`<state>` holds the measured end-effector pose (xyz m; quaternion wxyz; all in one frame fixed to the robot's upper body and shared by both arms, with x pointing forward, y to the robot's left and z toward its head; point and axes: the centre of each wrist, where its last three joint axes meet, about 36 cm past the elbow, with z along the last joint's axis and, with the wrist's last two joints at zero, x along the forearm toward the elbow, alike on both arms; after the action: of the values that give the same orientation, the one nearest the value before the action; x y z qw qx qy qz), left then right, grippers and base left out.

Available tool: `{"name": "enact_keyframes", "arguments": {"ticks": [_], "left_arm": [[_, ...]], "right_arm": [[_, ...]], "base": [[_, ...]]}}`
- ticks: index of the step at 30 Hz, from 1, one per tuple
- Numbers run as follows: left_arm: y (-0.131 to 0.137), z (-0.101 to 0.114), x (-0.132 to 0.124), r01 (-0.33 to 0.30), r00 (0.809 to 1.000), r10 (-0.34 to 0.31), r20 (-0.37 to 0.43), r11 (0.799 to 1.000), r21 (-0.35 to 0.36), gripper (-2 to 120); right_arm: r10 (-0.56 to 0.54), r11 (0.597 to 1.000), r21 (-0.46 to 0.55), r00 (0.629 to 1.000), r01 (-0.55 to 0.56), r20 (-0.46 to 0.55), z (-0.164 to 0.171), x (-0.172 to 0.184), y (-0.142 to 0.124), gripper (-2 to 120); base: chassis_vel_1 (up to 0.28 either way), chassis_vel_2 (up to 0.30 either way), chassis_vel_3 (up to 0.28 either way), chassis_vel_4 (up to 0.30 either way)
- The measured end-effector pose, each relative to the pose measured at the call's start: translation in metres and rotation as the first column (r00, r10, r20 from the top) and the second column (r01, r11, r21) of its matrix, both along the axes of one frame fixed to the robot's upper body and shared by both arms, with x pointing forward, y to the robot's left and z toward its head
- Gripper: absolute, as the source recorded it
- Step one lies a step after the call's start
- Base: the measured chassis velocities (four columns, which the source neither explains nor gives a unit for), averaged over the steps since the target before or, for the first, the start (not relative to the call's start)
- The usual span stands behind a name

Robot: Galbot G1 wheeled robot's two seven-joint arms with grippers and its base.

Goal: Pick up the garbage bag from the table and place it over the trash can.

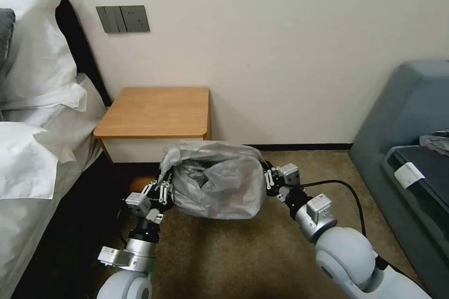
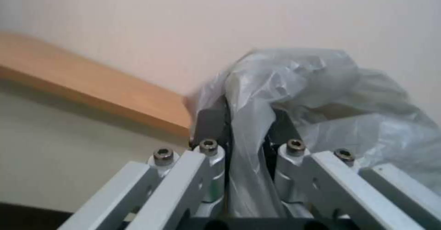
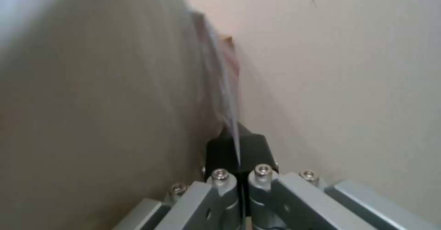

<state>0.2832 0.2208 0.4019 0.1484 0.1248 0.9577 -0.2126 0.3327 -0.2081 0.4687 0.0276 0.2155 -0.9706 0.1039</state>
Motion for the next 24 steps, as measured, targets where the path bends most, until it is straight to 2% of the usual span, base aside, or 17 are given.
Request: {"name": "enact_keyframes", "arguments": {"ticks": [2,3,7,8,11,18,20,23,24], "left_arm": [[-0.004,0.013,-0.001,0.006,0.999,-0.01,-0.046,0.996,-0.095,7],[-0.004,0.013,-0.001,0.006,0.999,-0.01,-0.046,0.996,-0.095,7],[-0.009,0.029,-0.007,0.018,0.993,-0.042,-0.109,0.976,-0.216,7],[-0.009,0.029,-0.007,0.018,0.993,-0.042,-0.109,0.976,-0.216,7],[-0.011,0.038,-0.011,0.035,0.987,-0.079,-0.142,0.957,-0.289,7],[-0.011,0.042,-0.012,0.034,0.981,-0.09,-0.169,0.951,-0.307,7],[-0.011,0.041,-0.011,0.025,0.981,-0.08,-0.177,0.955,-0.294,7],[-0.007,0.041,-0.007,-0.029,0.972,-0.028,-0.234,0.971,-0.236,7],[-0.007,0.041,-0.007,-0.029,0.972,-0.028,-0.234,0.971,-0.236,7]], "right_arm": [[-0.004,1.0,-0.002,1.0,0.004,-0.007,-0.007,0.0,-0.002,0],[-0.004,1.0,-0.002,1.0,0.004,-0.007,-0.007,0.0,-0.002,0],[-0.013,0.999,-0.03,1.0,0.014,0.007,-0.021,0.002,-0.003,0],[-0.013,0.999,-0.03,1.0,0.014,0.007,-0.021,0.002,-0.003,0],[-0.016,0.997,-0.08,0.999,0.018,0.032,-0.039,0.006,-0.004,0],[-0.027,0.99,-0.137,0.998,0.035,0.06,-0.057,0.01,-0.004,0],[-0.026,0.988,-0.149,0.997,0.036,0.069,-0.06,0.008,-0.004,-2],[-0.017,0.986,-0.165,0.996,0.031,0.083,-0.06,-0.003,-0.003,7],[-0.017,0.986,-0.165,0.996,0.031,0.083,-0.06,-0.003,-0.003,7]], "base": [[0.0,0.0,0.0,0.0],[0.0,0.0,0.0,0.0],[0.0,0.0,0.0,0.0],[0.0,0.0,0.0,0.0],[0.0,0.0,0.0,0.0],[0.0,0.0,0.0,0.0],[0.0,0.0,0.0,0.0],[0.0,0.0,0.0,0.0],[0.0,0.0,0.0,0.0]]}}
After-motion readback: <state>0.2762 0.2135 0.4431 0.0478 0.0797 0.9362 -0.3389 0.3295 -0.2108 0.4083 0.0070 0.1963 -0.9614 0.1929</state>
